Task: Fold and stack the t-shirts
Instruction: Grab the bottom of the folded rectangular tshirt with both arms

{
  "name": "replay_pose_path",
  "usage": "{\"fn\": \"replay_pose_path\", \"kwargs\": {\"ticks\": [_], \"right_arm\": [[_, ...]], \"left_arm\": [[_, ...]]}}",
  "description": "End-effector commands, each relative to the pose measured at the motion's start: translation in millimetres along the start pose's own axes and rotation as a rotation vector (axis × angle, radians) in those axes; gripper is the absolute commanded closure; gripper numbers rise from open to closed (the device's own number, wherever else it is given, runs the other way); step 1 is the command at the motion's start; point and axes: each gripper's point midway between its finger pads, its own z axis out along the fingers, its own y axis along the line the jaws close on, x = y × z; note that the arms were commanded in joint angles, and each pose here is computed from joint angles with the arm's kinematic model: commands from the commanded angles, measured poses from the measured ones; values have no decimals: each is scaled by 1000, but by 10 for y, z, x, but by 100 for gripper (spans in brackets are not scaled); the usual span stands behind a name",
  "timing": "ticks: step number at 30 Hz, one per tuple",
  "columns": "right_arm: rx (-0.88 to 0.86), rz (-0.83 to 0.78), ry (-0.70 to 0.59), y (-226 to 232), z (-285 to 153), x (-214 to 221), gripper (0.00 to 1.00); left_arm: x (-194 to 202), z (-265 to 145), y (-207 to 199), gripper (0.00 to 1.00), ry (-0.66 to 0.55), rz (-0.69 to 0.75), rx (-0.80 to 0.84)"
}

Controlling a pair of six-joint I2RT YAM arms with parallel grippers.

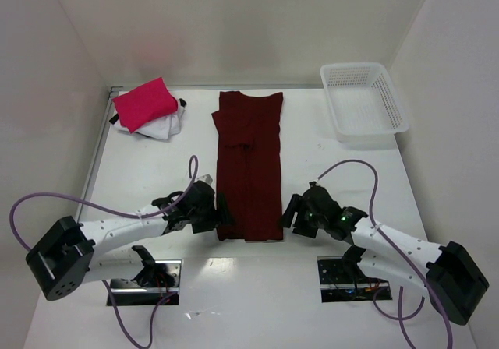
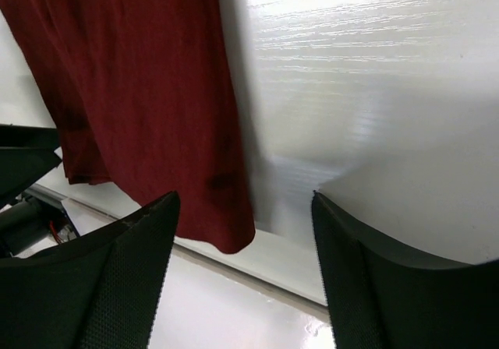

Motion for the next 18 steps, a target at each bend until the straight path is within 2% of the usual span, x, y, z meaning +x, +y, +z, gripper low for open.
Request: {"fn": "replay_pose_path", "kwargs": {"ticks": [1,8,18], "right_arm": [[-24,-30,-29,161,41,-94,27],[-24,-48,0,191,108,2,40],[-30,-37,26,164,114,134,43]], "left_arm": [[-31,-34,-78,12,-13,-9,28],[-83,-124,-86,22,-53,-41,42],[69,-69,51,23,-12,-57,35]]}}
